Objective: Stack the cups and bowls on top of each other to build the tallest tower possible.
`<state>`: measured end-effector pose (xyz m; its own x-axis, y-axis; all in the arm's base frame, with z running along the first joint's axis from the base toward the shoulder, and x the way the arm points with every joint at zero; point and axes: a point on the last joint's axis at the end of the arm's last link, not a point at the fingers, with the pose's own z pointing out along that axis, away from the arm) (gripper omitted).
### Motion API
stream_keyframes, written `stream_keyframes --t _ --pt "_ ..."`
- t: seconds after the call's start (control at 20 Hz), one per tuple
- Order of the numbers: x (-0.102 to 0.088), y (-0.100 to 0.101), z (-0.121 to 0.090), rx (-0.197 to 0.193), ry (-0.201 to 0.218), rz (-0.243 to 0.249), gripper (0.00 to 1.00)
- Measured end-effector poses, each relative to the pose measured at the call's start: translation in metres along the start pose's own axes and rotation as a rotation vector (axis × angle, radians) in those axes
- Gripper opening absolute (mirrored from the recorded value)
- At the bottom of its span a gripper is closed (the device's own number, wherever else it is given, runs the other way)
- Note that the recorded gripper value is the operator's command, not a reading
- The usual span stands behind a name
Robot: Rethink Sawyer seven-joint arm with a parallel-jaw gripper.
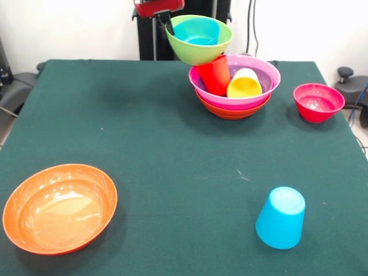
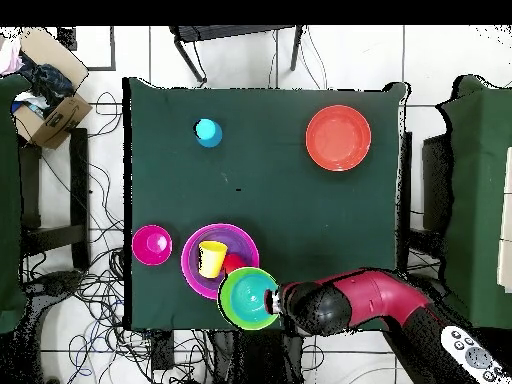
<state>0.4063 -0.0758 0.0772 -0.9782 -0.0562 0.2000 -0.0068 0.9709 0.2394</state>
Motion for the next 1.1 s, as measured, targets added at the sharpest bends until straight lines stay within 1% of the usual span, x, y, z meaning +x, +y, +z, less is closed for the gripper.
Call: stream_keyframes --t 0.45,0.75,0.8,0.85,1.0,1.05,1.1 --pt "0.001 0.000 0.002 -0.008 0.003 0.003 0.00" --pt "0.003 0.007 0.012 -0.047 0.015 0.001 0.00" --pt "0.002 0.009 0.014 -0.058 0.012 0.000 0.00" --pt "0.001 0.014 0.019 -0.079 0.001 -0.002 0.00" --pt "-0.001 0.019 0.022 -0.094 -0.010 -0.007 0.00" --pt "-0.004 0.026 0.025 -0.106 -0.023 -0.017 0.00" --pt "-0.005 0.029 0.027 -0.109 -0.027 -0.022 0.00"
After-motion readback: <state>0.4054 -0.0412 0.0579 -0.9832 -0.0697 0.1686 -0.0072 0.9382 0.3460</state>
